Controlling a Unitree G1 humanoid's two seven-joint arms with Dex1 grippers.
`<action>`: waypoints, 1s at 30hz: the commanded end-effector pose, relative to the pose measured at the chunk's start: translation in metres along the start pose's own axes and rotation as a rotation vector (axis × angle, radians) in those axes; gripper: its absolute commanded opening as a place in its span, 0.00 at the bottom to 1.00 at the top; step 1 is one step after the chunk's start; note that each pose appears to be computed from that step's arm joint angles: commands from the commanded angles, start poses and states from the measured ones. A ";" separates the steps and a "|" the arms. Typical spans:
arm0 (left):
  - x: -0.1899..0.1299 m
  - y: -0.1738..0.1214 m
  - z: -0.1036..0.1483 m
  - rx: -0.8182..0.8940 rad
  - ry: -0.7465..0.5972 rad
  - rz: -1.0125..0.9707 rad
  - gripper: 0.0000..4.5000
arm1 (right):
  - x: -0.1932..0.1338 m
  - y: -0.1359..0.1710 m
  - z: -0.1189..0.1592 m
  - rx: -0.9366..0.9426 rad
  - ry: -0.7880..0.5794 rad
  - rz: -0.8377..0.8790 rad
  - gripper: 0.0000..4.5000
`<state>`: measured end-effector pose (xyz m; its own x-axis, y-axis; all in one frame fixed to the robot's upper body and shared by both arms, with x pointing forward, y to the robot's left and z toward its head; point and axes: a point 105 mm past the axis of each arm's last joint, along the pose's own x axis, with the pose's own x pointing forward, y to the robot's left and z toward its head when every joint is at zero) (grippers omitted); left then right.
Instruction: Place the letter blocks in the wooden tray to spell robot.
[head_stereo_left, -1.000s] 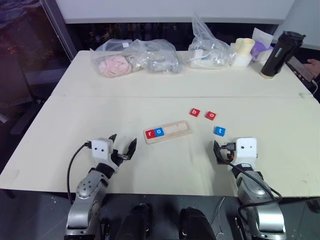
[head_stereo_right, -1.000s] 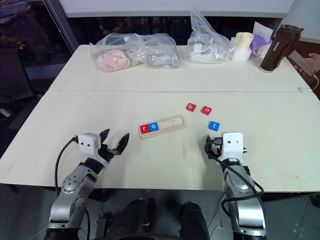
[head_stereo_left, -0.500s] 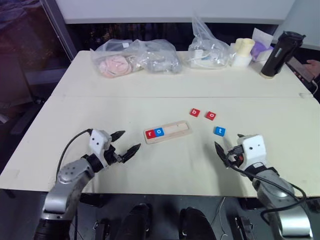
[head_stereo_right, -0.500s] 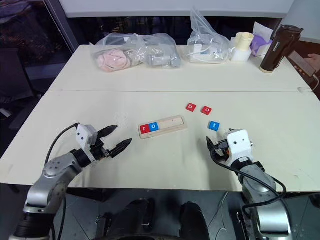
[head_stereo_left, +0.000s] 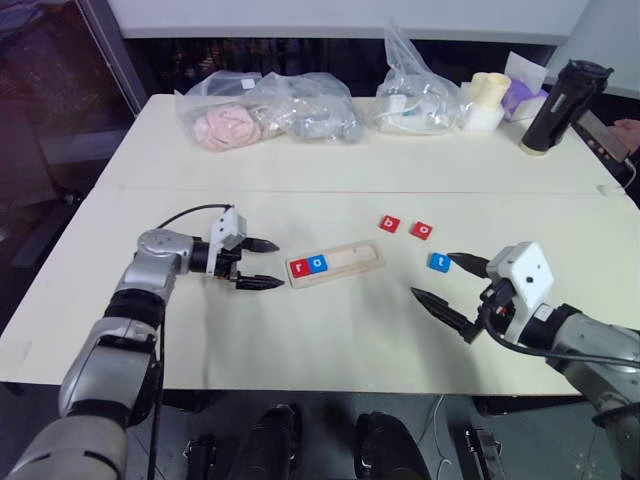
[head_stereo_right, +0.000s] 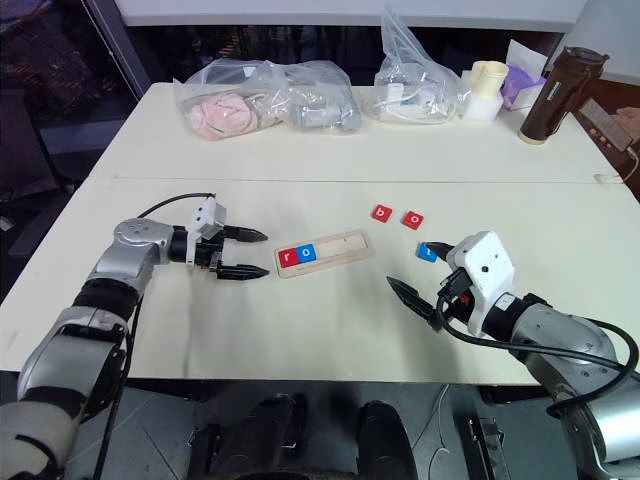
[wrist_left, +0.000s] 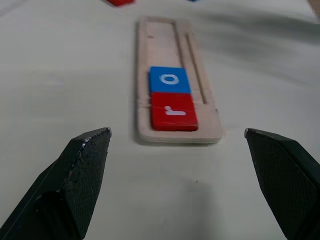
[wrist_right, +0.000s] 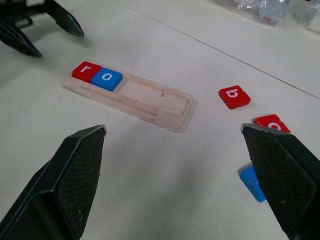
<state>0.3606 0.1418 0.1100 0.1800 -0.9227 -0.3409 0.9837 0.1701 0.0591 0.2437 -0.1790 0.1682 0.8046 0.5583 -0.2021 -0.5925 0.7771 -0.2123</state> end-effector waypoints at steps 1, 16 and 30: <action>0.005 0.007 0.006 0.053 0.011 0.002 1.00 | -0.006 0.002 0.010 -0.031 -0.031 -0.038 0.99; 0.031 0.015 0.009 0.104 -0.007 0.064 1.00 | -0.005 -0.001 0.013 -0.027 -0.049 -0.113 0.99; 0.042 0.004 0.002 0.108 0.000 0.027 1.00 | 0.001 -0.002 0.011 -0.020 -0.050 -0.135 0.99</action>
<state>0.3711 0.1054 0.0916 0.2075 -0.9145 -0.3472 0.9753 0.1657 0.1463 0.2460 -0.1793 0.1720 0.8745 0.4587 -0.1576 -0.4844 0.8429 -0.2343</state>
